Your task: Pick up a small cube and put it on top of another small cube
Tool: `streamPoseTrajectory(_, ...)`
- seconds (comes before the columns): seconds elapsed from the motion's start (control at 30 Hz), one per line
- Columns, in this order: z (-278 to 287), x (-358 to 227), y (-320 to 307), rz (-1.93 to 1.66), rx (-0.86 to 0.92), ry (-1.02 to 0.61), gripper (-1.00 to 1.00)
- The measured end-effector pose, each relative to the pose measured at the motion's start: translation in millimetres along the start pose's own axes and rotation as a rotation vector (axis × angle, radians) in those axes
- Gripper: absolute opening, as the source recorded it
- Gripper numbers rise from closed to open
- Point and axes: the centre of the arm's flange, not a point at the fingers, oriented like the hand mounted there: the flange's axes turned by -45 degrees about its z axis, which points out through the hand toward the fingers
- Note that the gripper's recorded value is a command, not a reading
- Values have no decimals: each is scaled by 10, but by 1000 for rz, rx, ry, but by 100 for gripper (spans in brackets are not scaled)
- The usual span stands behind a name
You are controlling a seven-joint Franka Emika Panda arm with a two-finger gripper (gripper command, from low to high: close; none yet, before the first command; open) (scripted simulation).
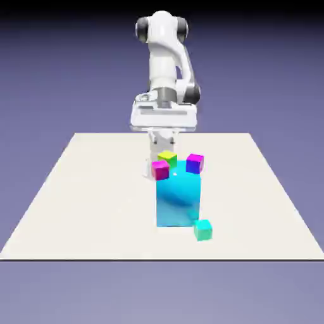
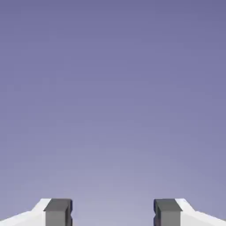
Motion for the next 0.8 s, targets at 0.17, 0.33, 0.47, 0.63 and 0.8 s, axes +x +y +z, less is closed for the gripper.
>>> streamPoseTrajectory(0.17,566,-14,-265,-38,13,-223,0)
streamPoseTrajectory(0.33,1124,-140,-555,-72,27,-445,0)
streamPoseTrajectory(0.47,1543,-315,-821,-102,39,-620,0)
streamPoseTrajectory(0.63,2019,-606,-1125,-131,52,-835,0)
streamPoseTrajectory(0.8,2421,-962,-1453,-164,68,-1044,0)
